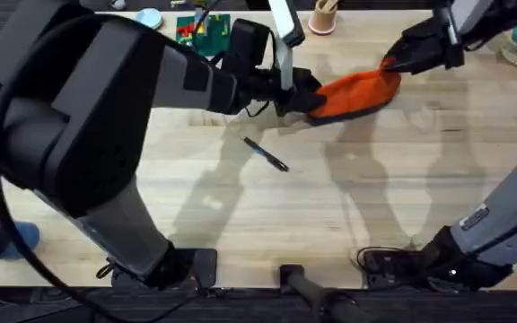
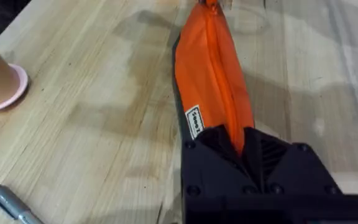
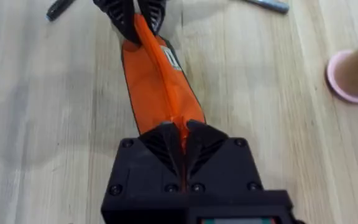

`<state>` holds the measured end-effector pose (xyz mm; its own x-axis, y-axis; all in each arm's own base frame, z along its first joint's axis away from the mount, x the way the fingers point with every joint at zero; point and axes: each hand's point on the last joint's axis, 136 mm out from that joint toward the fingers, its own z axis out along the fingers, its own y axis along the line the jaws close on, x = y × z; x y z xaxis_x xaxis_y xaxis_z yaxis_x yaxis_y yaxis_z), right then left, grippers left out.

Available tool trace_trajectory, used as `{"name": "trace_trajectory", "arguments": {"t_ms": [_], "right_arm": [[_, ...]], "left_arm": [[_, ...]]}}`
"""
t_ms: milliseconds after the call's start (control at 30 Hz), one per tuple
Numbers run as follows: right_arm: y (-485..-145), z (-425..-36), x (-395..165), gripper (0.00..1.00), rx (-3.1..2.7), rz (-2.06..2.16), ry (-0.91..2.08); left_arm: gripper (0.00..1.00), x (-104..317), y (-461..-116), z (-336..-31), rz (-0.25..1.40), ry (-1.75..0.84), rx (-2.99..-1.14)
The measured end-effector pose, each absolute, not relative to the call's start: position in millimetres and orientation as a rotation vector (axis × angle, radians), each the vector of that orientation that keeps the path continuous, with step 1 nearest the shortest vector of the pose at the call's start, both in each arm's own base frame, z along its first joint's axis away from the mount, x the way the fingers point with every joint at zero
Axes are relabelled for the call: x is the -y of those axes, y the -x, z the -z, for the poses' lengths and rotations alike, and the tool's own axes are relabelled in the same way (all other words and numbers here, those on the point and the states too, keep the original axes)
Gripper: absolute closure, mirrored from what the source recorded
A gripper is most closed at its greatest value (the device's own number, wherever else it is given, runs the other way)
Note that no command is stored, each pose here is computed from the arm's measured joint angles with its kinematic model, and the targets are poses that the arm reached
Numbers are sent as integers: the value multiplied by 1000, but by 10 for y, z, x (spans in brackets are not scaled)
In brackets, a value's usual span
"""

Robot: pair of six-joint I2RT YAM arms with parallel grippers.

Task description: Unzip the bag, pick up the pens from the table one at a time and place them inside, then zip the bag closed.

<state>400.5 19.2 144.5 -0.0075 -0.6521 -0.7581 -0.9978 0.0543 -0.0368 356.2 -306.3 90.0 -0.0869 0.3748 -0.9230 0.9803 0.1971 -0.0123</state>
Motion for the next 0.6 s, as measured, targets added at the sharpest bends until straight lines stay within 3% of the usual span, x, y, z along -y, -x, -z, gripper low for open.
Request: {"name": "trace_trajectory", "arguments": {"t_ms": [600], "right_arm": [[-3922, -1444, -868, 970, -1593, -797, 1825]], "left_arm": [[958, 3064, -3563, -902, 888, -1311, -1614]]}}
